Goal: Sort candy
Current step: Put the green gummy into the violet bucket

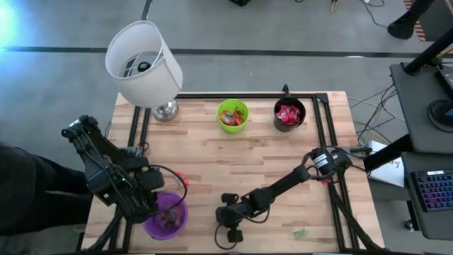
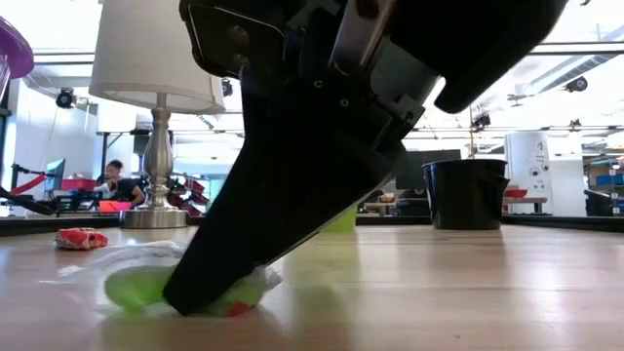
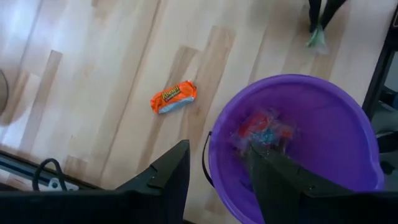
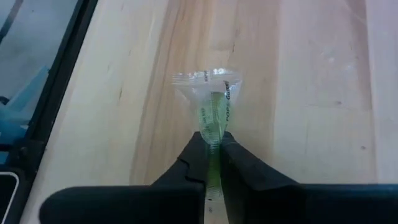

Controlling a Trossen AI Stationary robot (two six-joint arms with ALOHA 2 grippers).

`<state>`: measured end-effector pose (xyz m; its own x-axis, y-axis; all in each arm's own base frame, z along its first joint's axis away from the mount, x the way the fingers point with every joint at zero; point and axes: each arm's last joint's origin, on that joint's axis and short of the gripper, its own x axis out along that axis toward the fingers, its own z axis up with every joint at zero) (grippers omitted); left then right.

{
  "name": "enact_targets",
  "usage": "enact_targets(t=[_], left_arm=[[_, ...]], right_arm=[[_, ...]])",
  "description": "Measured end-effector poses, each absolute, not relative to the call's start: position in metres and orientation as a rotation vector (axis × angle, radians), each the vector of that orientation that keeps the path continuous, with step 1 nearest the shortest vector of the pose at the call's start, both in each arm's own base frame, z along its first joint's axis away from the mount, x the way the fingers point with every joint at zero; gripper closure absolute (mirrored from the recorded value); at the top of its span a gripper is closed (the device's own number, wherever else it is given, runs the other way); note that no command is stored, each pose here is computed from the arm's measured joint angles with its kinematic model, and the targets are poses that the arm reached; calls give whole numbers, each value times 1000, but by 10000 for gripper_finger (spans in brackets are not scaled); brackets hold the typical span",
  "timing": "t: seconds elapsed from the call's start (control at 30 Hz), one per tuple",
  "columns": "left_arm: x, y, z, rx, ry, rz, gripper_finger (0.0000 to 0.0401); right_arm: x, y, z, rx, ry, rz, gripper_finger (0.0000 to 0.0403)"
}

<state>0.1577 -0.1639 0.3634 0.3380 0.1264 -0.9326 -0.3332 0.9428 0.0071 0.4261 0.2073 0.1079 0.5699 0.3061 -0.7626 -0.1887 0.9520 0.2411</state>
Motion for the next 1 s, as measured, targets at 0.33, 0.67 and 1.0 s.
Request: enact_targets(t=[0.33, 0.67, 1.0], left_arm=[[159, -164, 364, -237, 1158, 339, 259], [179, -161, 370, -275, 854, 415, 256], [214, -154, 380, -262, 696, 339, 252]], right_arm=[[422, 203, 168, 119, 907, 249, 394], [420, 181, 258, 89, 758, 107, 394], [396, 146, 342, 20, 577, -13, 394]])
